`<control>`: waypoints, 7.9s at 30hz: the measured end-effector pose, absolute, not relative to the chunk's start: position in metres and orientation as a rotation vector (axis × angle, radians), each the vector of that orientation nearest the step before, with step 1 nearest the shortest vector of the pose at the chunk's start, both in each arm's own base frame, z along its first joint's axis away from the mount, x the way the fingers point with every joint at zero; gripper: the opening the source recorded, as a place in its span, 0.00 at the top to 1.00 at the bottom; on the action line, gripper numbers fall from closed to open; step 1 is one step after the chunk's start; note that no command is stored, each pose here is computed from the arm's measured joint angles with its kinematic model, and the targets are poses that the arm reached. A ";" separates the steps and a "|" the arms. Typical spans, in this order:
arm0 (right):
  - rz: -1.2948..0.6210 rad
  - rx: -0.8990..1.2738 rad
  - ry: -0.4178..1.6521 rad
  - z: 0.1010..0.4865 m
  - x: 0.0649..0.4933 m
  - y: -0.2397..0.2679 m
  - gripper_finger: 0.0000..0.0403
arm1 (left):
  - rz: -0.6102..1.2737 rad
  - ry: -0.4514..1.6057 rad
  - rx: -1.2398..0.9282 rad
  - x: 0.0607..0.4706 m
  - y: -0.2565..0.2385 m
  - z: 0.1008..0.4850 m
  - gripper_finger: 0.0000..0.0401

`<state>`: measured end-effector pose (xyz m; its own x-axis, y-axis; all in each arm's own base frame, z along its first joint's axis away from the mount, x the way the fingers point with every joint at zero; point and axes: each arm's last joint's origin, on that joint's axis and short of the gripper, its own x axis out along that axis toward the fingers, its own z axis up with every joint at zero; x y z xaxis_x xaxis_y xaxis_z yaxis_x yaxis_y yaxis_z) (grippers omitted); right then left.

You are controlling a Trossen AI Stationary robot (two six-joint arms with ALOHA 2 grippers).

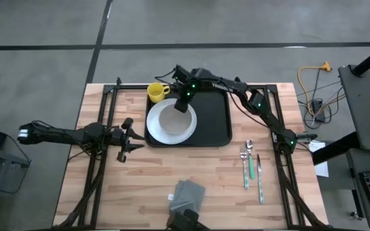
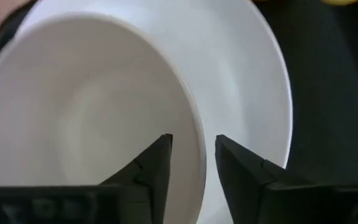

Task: Set up tray
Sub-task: Put the gray bowl on the white plate

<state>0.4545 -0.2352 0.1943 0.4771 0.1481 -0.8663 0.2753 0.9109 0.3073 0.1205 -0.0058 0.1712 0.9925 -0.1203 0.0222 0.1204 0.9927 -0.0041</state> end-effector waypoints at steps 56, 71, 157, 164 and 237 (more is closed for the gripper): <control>0.420 0.016 0.811 0.301 0.358 0.012 0.67 | -0.121 -0.022 -0.005 0.120 -0.006 0.171 0.73; -0.074 0.020 0.557 0.245 0.311 -0.039 0.70 | -0.121 -0.022 -0.005 0.120 -0.006 0.171 0.73; -0.092 0.610 0.522 0.150 0.341 -0.151 0.69 | -0.121 -0.022 -0.005 0.120 -0.006 0.171 0.73; -0.088 0.602 0.510 0.151 0.342 -0.151 0.68 | -0.121 -0.022 -0.005 0.120 -0.006 0.171 0.73; 0.051 0.552 0.564 0.156 0.347 -0.126 0.70 | -0.121 -0.022 -0.006 0.121 -0.006 0.171 0.73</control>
